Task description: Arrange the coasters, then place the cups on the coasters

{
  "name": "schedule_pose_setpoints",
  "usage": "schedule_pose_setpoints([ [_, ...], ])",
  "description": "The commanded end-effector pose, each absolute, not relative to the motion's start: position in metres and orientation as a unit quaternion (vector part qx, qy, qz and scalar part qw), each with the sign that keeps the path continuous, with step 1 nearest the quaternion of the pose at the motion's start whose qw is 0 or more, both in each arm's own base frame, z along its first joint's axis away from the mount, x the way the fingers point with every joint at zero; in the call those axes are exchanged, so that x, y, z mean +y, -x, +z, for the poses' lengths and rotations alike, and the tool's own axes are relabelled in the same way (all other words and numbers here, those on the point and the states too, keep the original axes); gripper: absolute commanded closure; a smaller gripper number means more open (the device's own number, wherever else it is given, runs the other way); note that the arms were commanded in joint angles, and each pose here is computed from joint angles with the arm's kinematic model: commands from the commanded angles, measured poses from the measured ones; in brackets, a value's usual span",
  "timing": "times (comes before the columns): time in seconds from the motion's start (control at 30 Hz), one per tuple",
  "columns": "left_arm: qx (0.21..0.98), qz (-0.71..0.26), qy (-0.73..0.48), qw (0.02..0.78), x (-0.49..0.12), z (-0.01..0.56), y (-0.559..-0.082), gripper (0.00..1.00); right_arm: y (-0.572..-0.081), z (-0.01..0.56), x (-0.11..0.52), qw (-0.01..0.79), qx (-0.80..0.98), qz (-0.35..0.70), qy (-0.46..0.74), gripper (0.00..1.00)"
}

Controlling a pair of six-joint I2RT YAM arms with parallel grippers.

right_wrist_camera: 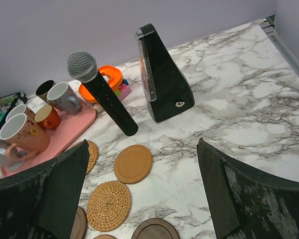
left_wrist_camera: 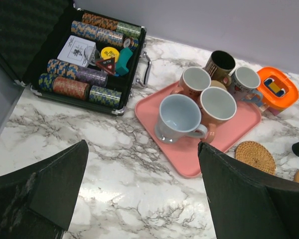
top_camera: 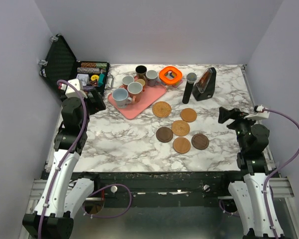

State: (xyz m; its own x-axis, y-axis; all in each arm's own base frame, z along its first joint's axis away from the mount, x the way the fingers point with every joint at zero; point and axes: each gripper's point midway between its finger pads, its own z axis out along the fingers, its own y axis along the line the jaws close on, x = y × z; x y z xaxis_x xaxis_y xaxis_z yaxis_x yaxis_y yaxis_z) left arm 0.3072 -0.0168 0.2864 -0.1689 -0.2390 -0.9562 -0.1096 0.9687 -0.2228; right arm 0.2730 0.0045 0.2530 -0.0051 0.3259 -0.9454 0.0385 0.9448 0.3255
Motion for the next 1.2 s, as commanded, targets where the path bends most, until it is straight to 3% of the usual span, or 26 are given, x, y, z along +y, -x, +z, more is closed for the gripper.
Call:
schedule_pose_setpoints([
  [0.0, 0.747, -0.08, 0.1, 0.652, -0.028, 0.329, -0.32, 0.01, -0.277, 0.255, 0.026, 0.669, 0.726, 0.139, -0.077, 0.06],
  [0.17, 0.742, -0.115, 0.07, 0.657, -0.048, 0.346, -0.334, 0.01, -0.29, 0.233, 0.04, 0.607, 0.777, 0.158, -0.055, 0.13],
  [0.4, 0.77, -0.125, 0.021, 0.625, -0.063, 0.3, -0.335, 0.01, -0.305, 0.196, 0.077, 0.539, 0.834, 0.115, -0.009, 0.13],
  [0.6, 0.78, -0.11, 0.005, 0.616, -0.064, 0.29, -0.336, 0.01, -0.313, 0.144, 0.165, 0.442, 0.884, 0.119, 0.094, 0.16],
  [0.8, 0.786, -0.125, 0.001, 0.605, -0.071, 0.281, -0.338, 0.01, -0.312, 0.123, 0.258, 0.397, 0.888, 0.147, 0.179, 0.16],
  [1.17, 0.791, -0.136, -0.012, 0.597, -0.081, 0.275, -0.338, 0.02, -0.367, 0.086, 0.316, 0.316, 0.909, 0.117, 0.246, 0.2],
])
